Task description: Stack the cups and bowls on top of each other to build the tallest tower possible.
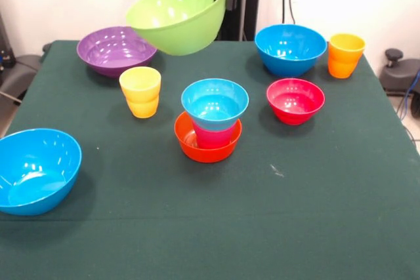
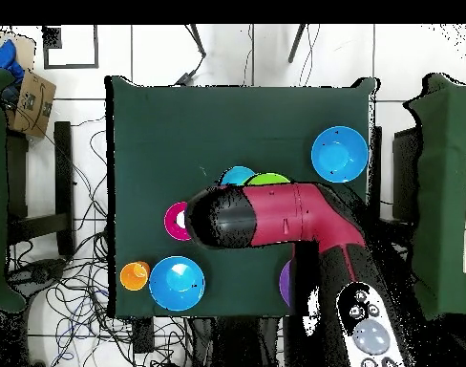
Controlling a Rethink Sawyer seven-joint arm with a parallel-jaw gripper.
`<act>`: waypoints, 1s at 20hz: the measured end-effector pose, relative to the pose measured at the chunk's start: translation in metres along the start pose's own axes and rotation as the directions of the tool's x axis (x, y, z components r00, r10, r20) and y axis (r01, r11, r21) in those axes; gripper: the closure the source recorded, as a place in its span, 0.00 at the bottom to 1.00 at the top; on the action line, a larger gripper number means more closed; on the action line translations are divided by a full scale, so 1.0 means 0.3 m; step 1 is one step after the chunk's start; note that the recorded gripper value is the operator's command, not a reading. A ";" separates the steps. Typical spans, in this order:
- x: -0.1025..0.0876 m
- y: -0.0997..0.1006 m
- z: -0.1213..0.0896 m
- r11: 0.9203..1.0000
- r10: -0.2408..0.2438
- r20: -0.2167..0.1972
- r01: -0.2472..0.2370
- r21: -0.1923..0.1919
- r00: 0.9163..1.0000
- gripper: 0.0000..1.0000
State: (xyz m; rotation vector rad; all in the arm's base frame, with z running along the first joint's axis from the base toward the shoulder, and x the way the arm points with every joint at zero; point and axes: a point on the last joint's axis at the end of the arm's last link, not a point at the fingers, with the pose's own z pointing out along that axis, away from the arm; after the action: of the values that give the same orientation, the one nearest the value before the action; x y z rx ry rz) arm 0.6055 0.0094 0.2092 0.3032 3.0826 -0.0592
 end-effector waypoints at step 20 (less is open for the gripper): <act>-0.085 0.136 0.099 0.999 0.041 -0.025 -0.040 0.036 0.999 1.00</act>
State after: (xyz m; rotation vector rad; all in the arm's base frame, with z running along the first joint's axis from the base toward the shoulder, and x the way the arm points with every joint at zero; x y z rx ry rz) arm 0.6397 0.0433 0.1793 0.3701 3.1026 -0.1090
